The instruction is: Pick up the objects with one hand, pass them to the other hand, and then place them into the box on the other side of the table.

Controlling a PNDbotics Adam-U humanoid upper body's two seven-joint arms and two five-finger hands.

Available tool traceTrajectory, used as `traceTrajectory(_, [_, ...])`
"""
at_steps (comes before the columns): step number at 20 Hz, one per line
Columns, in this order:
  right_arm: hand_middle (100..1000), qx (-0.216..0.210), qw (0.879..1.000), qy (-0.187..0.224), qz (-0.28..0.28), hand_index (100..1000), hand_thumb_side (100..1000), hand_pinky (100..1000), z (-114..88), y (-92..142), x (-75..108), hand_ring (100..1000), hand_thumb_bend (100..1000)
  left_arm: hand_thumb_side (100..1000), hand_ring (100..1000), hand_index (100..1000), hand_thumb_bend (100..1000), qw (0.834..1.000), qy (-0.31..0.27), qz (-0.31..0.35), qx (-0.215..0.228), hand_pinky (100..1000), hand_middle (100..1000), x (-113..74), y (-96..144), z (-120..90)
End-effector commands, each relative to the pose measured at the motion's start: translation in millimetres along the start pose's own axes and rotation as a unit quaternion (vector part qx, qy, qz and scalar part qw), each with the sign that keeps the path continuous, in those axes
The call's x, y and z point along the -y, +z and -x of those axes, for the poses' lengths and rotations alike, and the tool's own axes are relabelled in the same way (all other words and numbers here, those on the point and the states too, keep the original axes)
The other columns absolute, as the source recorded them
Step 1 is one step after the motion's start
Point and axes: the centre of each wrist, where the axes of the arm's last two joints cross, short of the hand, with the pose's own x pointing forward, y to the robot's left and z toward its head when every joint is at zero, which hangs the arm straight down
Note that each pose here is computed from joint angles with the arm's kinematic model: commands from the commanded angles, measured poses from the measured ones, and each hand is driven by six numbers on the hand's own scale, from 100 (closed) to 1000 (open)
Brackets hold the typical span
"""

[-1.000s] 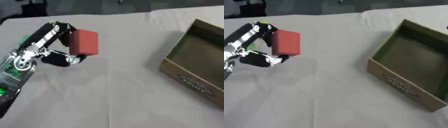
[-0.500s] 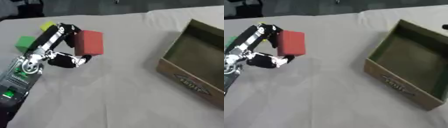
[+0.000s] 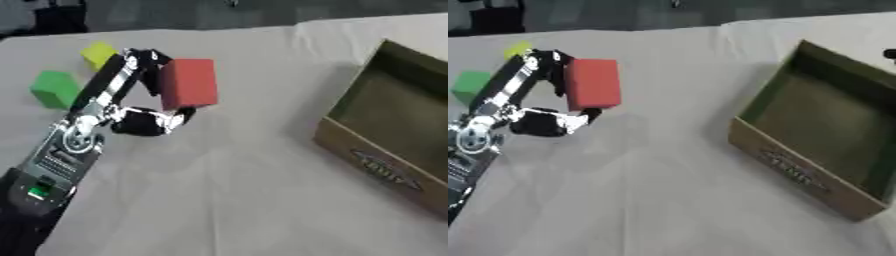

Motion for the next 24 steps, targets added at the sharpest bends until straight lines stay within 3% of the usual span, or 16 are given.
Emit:
traceTrajectory(1, [1000,0.016,1.0,0.012,-0.004,964,767,1000,-10.7,-1.4,1.7,844,100,100,456,413,100,1.0,0.013,-0.017,0.008,540,263,-1.1,-2.6,0.2])
traceTrajectory(10, [1000,0.032,0.999,0.014,-0.004,964,738,1000,-18.8,-4.3,3.1,847,100,100,455,411,100,0.999,0.043,-0.02,0.008,540,261,10.5,-3.4,8.7])
traceTrajectory(16, [1000,0.088,0.993,0.06,-0.054,956,651,1000,-48.6,-14.9,0.3,853,100,100,455,412,100,1.0,0.027,-0.004,0.002,540,261,12.6,-0.5,14.9])
traceTrajectory(20, [1000,0.134,0.975,0.124,-0.124,944,573,1000,-75.0,-26.9,-11.5,856,100,100,456,412,100,1.0,0.017,0.003,0.005,540,262,12.9,0.6,14.5])
traceTrajectory(24, [995,0.19,0.938,0.211,-0.2,925,371,986,-105.1,-38.2,-31.1,858,100,100,455,412,100,1.0,0.011,0.007,0.004,540,262,13.7,2.2,14.0])
